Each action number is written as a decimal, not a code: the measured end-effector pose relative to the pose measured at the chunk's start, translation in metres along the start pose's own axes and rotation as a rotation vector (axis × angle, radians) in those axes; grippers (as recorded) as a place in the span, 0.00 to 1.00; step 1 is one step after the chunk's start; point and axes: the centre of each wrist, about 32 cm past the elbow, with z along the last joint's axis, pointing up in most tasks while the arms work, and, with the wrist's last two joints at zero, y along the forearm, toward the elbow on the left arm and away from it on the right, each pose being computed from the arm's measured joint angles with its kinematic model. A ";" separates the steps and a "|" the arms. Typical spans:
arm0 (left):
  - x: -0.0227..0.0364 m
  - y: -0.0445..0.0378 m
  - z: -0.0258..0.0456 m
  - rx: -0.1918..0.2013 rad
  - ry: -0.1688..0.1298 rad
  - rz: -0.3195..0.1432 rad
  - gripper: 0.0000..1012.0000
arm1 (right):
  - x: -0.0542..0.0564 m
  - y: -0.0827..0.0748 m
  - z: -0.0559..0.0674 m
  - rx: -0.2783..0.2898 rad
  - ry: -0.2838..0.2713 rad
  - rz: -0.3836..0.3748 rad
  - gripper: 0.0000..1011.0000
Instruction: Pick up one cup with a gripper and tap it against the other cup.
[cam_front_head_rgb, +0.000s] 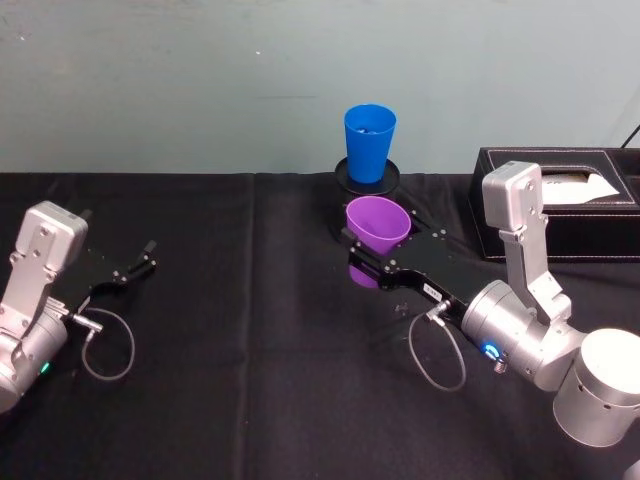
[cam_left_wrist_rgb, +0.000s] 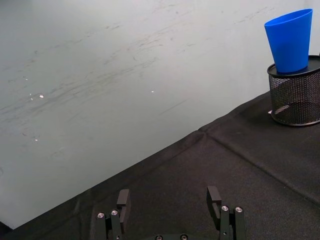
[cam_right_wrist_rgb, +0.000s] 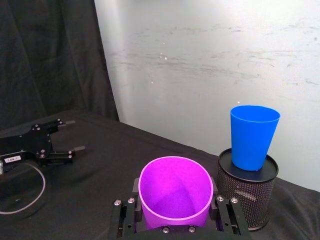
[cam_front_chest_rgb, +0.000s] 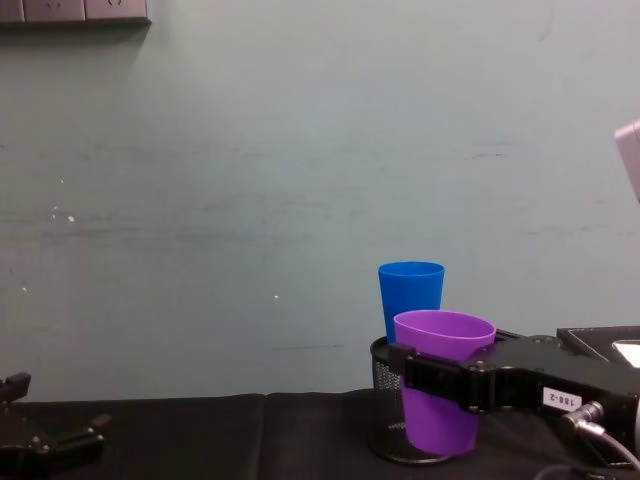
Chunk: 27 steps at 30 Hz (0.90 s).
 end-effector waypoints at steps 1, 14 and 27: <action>0.0000 0.0000 0.0000 0.000 0.000 0.000 0.99 | 0.000 0.000 0.000 0.000 0.000 0.000 0.72; 0.0000 0.0000 0.0000 0.000 0.000 0.000 0.99 | 0.000 0.000 0.000 0.000 0.000 0.000 0.71; 0.0000 0.0000 0.0000 0.000 0.000 0.000 0.99 | 0.000 0.000 0.000 0.000 0.000 0.000 0.72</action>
